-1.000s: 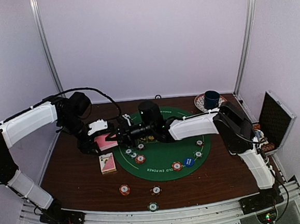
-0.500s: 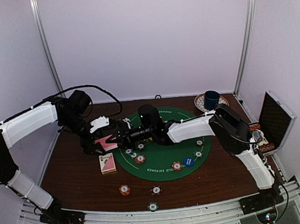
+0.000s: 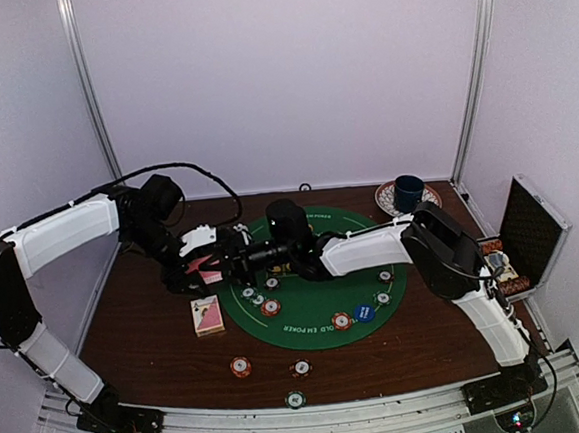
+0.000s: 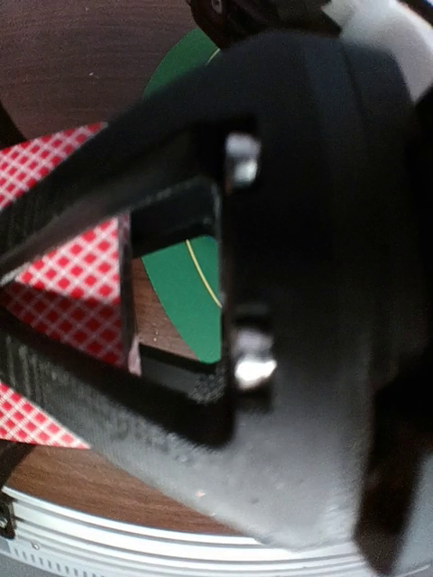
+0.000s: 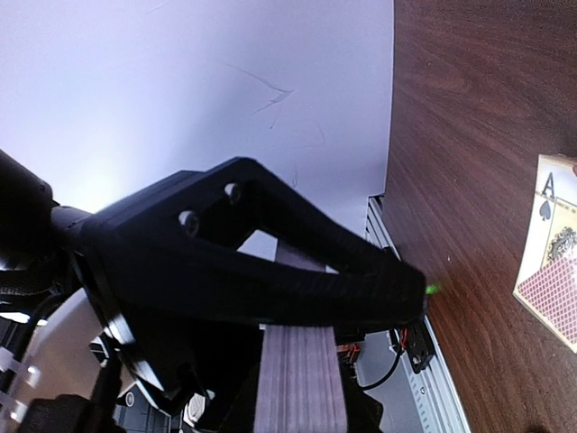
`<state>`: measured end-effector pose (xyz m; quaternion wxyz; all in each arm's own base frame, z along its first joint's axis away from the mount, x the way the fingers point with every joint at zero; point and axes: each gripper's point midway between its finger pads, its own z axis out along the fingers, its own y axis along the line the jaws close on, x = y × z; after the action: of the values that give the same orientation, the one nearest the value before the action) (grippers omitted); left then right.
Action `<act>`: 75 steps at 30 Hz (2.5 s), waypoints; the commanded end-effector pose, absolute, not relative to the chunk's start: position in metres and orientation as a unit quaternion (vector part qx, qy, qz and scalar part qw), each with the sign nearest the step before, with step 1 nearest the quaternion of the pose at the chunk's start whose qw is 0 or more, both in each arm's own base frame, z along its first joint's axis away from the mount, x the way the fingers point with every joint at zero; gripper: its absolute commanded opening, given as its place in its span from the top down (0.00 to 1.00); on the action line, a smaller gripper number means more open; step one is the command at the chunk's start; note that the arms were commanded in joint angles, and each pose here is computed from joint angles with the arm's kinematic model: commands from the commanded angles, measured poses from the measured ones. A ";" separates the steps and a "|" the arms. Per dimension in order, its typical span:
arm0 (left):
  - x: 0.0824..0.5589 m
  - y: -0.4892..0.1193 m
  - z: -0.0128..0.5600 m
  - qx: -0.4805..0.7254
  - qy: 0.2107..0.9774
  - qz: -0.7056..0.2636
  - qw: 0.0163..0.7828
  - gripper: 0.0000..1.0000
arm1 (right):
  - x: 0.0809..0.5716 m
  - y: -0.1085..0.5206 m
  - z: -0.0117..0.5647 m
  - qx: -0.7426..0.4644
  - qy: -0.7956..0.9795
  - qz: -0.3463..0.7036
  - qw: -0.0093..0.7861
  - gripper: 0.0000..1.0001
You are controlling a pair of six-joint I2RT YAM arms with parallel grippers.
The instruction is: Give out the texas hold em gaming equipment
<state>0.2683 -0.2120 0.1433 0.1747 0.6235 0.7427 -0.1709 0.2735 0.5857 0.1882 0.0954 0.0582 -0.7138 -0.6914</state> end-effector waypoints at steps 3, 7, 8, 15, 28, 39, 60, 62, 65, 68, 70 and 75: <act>0.275 -0.224 0.161 0.632 0.725 -0.181 0.204 0.47 | 0.272 0.590 0.196 0.074 -0.699 -0.705 0.091 0.93; 0.274 -0.223 0.160 0.637 0.722 -0.176 0.205 0.59 | 0.273 0.589 0.188 0.072 -0.709 -0.696 0.088 0.94; 0.274 -0.222 0.160 0.639 0.721 -0.173 0.205 0.59 | 0.273 0.589 0.185 0.072 -0.713 -0.692 0.087 0.94; 0.271 -0.222 0.161 0.643 0.718 -0.171 0.206 0.74 | 0.276 0.582 0.171 0.070 -0.743 -0.662 0.074 0.66; 0.266 -0.220 0.155 0.652 0.715 -0.156 0.197 0.80 | 0.282 0.581 0.170 0.074 -0.761 -0.642 0.059 0.44; 0.268 -0.212 0.151 0.658 0.715 -0.128 0.201 0.82 | 0.287 0.558 0.154 0.081 -0.802 -0.590 0.038 0.49; 0.269 -0.205 0.140 0.654 0.723 -0.110 0.193 0.87 | 0.280 0.548 0.200 0.092 -0.771 -0.630 0.031 0.53; 0.269 -0.205 0.140 0.654 0.723 -0.109 0.192 0.87 | 0.281 0.546 0.199 0.090 -0.771 -0.630 0.031 0.59; 0.269 -0.204 0.139 0.654 0.724 -0.107 0.191 0.88 | 0.282 0.544 0.200 0.087 -0.768 -0.634 0.029 0.65; 0.269 -0.203 0.138 0.654 0.724 -0.106 0.190 0.89 | 0.283 0.544 0.201 0.087 -0.767 -0.635 0.030 0.70; 0.269 -0.203 0.138 0.654 0.725 -0.105 0.189 0.89 | 0.283 0.543 0.201 0.087 -0.767 -0.635 0.031 0.73; 0.270 -0.201 0.137 0.652 0.728 -0.099 0.186 0.92 | 0.283 0.541 0.203 0.086 -0.765 -0.638 0.034 0.85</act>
<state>0.2661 -0.1993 0.1260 0.1620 0.6501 0.7343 -0.1092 0.2830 0.5461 0.1706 0.0512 0.0727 -0.7831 -0.6155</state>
